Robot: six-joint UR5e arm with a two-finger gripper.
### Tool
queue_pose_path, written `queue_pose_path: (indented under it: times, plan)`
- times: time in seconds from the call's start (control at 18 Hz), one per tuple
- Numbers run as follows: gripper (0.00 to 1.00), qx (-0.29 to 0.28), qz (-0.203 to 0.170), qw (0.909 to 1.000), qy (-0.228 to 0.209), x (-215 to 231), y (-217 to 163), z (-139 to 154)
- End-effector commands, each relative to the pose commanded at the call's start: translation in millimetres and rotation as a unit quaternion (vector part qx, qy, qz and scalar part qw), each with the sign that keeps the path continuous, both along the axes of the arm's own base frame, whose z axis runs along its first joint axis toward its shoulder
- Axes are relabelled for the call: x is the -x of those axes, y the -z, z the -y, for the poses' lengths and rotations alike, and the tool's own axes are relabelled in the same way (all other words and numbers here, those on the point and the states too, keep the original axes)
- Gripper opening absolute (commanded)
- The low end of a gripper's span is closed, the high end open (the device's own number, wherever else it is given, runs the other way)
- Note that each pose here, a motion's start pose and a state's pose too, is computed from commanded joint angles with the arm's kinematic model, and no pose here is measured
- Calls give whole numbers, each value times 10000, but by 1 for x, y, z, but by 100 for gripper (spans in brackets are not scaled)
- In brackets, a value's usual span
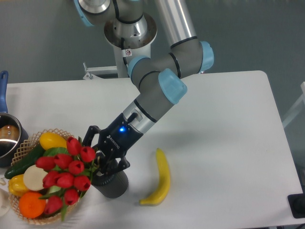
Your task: Insert the flowers into the vase
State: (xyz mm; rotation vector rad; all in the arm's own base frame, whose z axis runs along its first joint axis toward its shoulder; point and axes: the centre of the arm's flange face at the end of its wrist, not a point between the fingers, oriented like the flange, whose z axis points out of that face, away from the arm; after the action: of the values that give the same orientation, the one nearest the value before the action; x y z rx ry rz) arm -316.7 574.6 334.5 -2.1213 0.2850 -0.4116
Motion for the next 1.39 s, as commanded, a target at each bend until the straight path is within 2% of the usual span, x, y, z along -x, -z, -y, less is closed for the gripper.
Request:
queue_pose_path:
  times: [0.39, 0.56, 0.72, 0.83, 0.94, 1.11, 1.22, 1.33, 1.39]
  plan:
    - [100, 149, -246, 9993, -231, 16, -4, 12]
    - [100, 6, -475, 9977, -487, 36, -36, 34]
    - [100, 57, -919, 9913, -943, 60, -70, 66]
    - [100, 320, -1402, 9816, -1259, 77, -82, 84]
    - [100, 647, -2028, 9691, -1248, 89, -75, 96]
    - [100, 1330, -2823, 9399, -1388, 111, -68, 120]
    - [100, 1778, -3028, 9225, -1600, 122, -62, 135]
    - [100, 2073, -3069, 9118, -1773, 132, -53, 150]
    - [100, 2253, -3127, 9031, -1895, 139, -52, 160]
